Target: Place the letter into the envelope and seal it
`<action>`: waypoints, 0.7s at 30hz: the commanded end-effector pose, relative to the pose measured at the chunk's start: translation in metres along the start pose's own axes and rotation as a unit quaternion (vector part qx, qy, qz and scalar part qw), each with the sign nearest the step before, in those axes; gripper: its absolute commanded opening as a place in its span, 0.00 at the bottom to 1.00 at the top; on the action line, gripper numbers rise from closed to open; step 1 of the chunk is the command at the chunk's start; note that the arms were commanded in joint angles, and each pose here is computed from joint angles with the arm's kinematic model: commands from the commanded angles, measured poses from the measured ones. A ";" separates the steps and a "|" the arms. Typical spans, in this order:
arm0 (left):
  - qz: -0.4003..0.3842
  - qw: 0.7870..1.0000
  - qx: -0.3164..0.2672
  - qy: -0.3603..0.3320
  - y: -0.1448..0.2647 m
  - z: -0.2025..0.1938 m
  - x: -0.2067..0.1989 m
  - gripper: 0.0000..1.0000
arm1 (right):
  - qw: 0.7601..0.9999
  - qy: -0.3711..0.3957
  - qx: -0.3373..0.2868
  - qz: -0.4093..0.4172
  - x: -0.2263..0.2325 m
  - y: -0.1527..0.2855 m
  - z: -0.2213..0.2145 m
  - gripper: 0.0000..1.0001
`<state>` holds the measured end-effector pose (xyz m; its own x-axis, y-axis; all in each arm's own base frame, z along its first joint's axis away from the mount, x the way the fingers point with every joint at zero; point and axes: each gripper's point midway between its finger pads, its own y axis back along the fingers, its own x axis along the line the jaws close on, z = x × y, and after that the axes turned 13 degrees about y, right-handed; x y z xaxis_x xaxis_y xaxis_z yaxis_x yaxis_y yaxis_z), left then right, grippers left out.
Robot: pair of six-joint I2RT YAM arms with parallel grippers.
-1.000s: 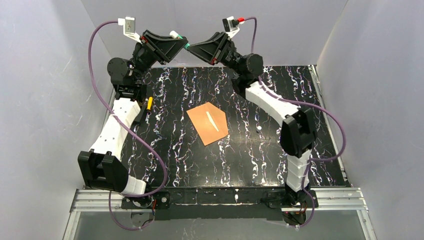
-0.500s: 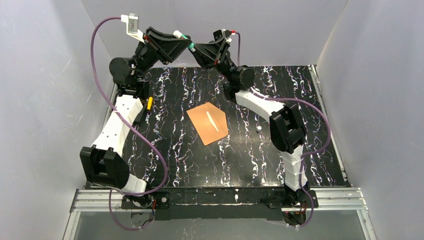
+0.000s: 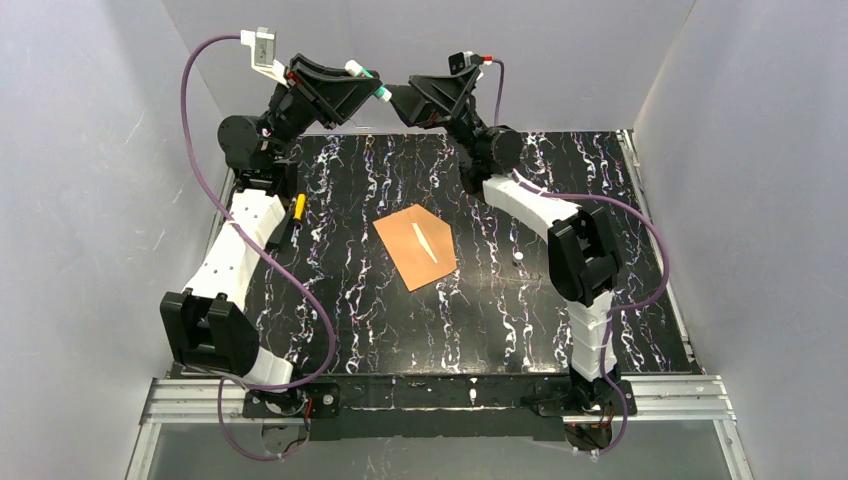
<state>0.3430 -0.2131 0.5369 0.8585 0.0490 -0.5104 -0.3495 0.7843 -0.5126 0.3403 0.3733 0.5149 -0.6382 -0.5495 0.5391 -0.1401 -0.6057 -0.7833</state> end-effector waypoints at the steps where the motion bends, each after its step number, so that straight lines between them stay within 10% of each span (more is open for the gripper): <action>1: -0.031 0.998 -0.022 -0.047 -0.002 0.016 -0.027 0.00 | 0.998 0.021 0.016 0.057 0.042 -0.015 -0.009 0.78; 12: -0.068 0.992 0.022 -0.104 -0.013 0.008 -0.007 0.00 | 0.993 -0.100 -0.028 0.057 0.033 -0.024 -0.002 0.76; 21: -0.121 0.983 0.064 -0.122 -0.017 -0.001 -0.009 0.00 | 0.986 -0.144 -0.064 0.051 0.033 -0.014 0.006 0.47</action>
<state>0.3732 -0.2296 0.5268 0.9330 0.0227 -0.3591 -0.2097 0.8454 -0.4913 0.3383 0.3857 0.5200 -0.4434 -0.6760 0.5886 -0.2027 -0.5641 -0.8005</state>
